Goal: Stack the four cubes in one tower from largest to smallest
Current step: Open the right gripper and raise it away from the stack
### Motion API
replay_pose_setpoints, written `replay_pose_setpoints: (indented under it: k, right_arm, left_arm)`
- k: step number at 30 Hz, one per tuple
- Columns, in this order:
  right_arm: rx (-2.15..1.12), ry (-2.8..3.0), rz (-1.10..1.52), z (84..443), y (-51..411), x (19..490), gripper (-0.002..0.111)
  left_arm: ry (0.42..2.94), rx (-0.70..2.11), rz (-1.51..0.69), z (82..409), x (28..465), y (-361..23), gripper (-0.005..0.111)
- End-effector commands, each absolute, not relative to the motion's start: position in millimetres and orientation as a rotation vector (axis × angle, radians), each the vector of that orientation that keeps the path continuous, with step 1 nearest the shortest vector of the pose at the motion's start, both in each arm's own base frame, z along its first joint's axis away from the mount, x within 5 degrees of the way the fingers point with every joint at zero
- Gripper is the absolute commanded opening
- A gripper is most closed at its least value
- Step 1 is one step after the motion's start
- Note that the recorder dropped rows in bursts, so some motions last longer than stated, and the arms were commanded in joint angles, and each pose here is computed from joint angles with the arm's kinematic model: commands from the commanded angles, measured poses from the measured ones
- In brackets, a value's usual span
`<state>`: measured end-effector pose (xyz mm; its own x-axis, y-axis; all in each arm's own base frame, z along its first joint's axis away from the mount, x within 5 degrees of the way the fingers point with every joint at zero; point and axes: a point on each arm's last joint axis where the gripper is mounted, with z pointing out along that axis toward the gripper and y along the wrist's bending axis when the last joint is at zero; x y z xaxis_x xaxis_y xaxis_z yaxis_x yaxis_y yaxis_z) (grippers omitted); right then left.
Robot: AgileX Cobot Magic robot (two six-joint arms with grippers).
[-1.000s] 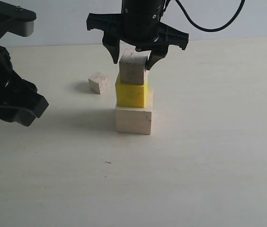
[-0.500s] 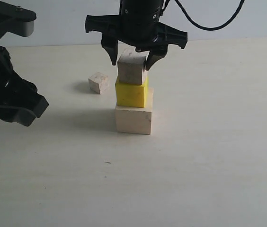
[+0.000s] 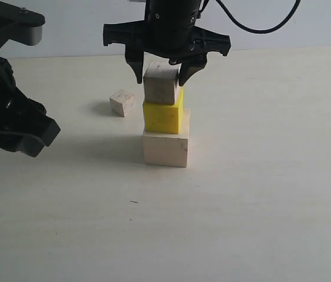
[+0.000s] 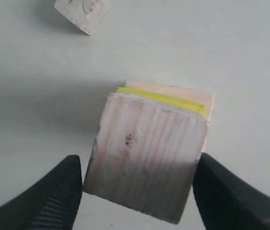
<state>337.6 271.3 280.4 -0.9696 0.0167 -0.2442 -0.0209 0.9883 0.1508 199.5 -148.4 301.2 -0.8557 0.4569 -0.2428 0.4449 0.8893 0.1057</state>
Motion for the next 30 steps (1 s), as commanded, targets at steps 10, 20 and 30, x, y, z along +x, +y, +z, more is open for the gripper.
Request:
replay_pose_setpoints:
  k: [10, 20, 30]
  right_arm:
    - [-0.082, 2.859, 0.228, 285.3, 271.8, 338.1, 0.064]
    - [-0.106, 2.868, 0.213, 284.9, 271.0, 337.3, 0.064]
    - [-0.159, 2.876, 0.273, 290.3, 273.0, 333.0, 0.064]
  left_arm:
    - [2.798, 0.671, 0.056, 301.4, 197.9, -147.7, 0.059]
    - [2.798, 0.671, 0.056, 301.4, 197.9, -147.7, 0.059]
    - [2.796, 0.674, 0.055, 301.4, 198.0, -147.9, 0.059]
